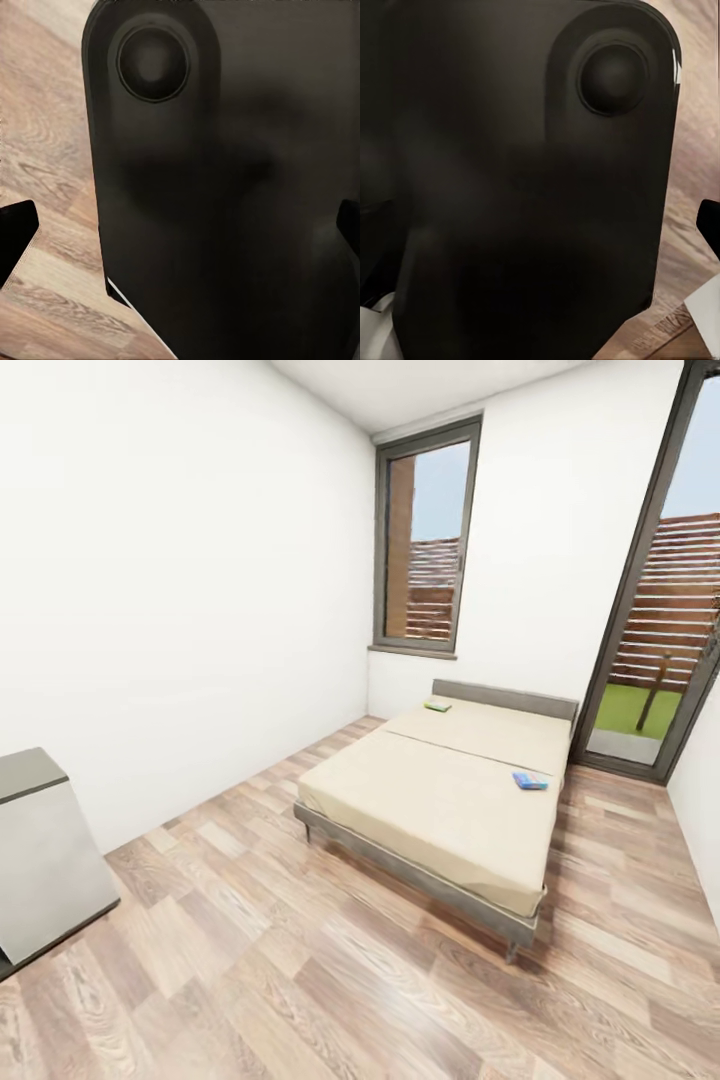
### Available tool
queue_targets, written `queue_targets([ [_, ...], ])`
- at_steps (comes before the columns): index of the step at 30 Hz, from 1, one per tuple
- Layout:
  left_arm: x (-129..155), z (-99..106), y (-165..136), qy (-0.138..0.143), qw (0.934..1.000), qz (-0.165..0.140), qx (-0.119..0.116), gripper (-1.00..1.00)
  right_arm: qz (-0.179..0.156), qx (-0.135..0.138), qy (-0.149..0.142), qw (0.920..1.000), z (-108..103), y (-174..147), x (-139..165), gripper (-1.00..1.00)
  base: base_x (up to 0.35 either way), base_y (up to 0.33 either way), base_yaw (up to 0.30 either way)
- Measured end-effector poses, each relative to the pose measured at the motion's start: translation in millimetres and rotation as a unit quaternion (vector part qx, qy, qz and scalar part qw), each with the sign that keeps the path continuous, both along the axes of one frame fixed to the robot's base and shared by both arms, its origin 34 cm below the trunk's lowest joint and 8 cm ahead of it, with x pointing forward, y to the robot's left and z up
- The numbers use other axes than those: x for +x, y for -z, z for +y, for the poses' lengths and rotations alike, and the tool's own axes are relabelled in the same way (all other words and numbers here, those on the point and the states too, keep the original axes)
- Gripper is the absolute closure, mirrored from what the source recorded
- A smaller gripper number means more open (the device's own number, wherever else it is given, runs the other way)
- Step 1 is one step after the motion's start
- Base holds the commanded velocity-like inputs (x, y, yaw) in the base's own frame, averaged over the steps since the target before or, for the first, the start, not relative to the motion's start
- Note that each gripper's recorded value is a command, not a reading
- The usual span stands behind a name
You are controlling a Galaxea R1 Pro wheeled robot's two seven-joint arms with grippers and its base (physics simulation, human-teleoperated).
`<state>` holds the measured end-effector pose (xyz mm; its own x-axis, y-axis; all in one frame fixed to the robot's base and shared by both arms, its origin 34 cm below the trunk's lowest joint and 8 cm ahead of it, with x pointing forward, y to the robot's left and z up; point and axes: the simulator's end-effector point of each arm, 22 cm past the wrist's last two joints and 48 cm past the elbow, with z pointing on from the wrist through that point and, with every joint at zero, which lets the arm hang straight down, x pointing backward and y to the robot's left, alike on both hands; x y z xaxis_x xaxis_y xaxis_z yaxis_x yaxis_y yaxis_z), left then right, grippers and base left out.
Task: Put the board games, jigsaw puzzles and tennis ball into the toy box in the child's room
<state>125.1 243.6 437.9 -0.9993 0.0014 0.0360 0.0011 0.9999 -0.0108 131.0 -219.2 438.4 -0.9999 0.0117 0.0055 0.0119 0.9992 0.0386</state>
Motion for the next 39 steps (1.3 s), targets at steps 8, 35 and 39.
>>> queue_targets([
  [8, -0.1, 0.0, 0.0, 0.0, 1.0, 0.0, 0.0, -1.0, 0.0, -0.001, 0.0, 1.0, -1.3, 0.1, 0.1, -1.0, 0.0, 0.0, -0.245],
  [35, 0.4, -2.7, 0.0, -0.001, 1.0, 0.0, -0.002, -1.0, 0.001, -0.002, 0.003, 1.0, -2.4, 0.1, -0.3, -1.0, 0.0, 0.0, -0.241],
  [39, 0.5, -1.9, 0.0, 0.003, 1.0, 0.0, -0.002, -1.0, 0.001, -0.001, 0.003, 1.0, -0.3, 0.0, -0.3, -1.0, 0.0, 0.0, -0.105],
])
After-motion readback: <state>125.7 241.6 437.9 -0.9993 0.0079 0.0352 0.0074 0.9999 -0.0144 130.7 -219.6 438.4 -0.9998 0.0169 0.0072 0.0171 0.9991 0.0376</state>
